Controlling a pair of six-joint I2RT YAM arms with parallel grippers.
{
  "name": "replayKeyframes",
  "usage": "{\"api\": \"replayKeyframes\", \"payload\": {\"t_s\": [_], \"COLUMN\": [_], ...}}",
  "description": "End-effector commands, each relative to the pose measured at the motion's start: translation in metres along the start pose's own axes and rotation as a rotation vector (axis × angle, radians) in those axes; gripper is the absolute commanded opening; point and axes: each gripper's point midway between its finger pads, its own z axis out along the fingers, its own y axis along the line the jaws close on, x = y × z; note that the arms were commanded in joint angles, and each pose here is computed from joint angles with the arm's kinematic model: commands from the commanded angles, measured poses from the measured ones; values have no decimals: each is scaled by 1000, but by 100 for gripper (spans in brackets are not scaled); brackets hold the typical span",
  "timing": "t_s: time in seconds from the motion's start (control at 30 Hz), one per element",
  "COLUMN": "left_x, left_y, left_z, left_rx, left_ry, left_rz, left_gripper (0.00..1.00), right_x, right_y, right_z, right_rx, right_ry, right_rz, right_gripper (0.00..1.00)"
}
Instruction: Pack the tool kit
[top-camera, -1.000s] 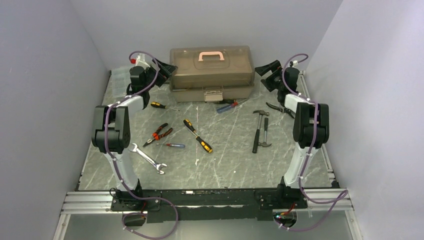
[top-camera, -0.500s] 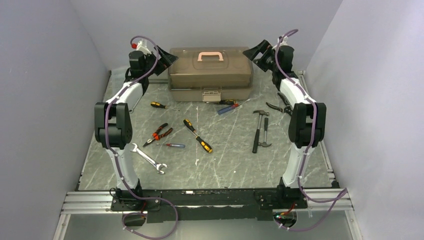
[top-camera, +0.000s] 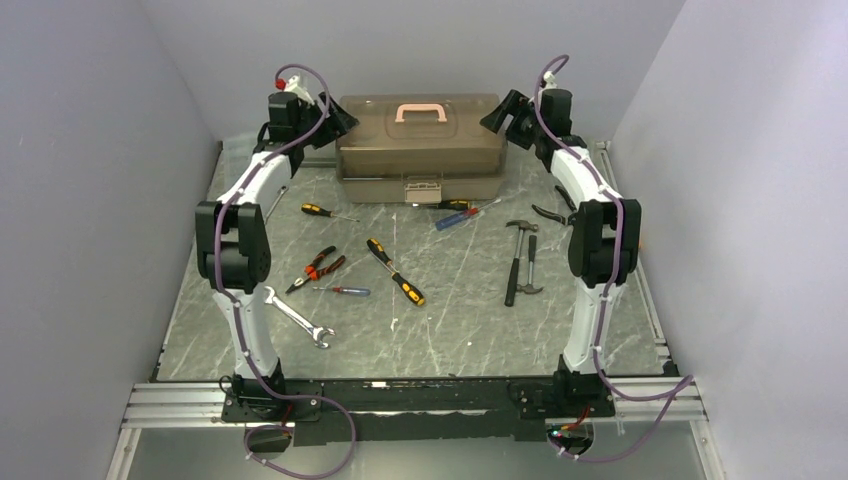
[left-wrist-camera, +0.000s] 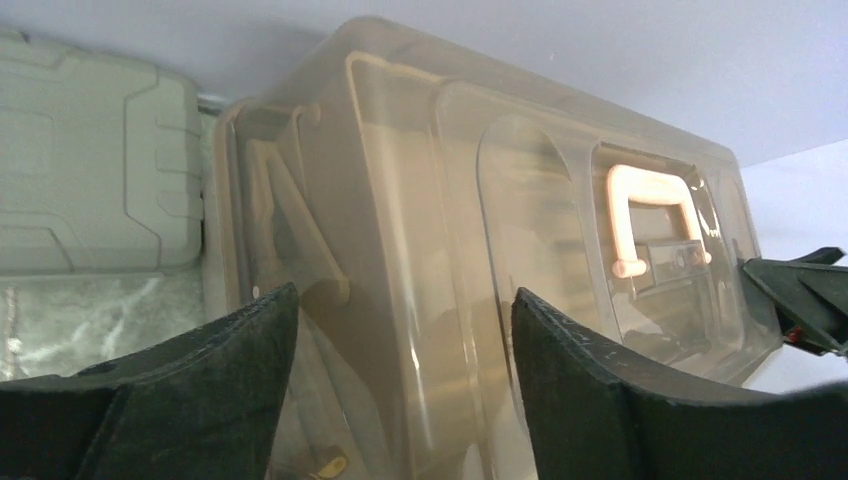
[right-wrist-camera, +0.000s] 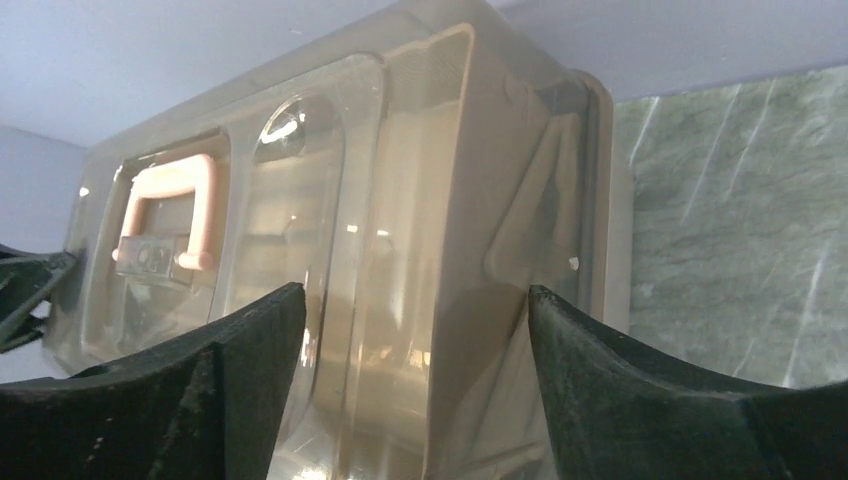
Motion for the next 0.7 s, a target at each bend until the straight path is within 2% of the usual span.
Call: {"api": "replayKeyframes", "payload": {"t_s": [0.0,0.17,0.4,0.67], "left_x": [15,27,65,96], "left_y": [-1,-9,-14,-27], "left_z": [1,-12,-41,-69], "left_rx": [-48,-90,-153,-129], "left_ry": [63,93,162,205], "left_rz": [83,95,107,80], "left_gripper": [73,72,72,72], "right_x": [24,43,68,79], "right_y": [-6,6,14,21], "right_z": [7,-4,-31,-49], "right_rx": [55,35,15,-5], "right_ry": [83,111,135,162], "right_rz": [-50,-43,2,3], "right_gripper": [78,72,72,72]}}
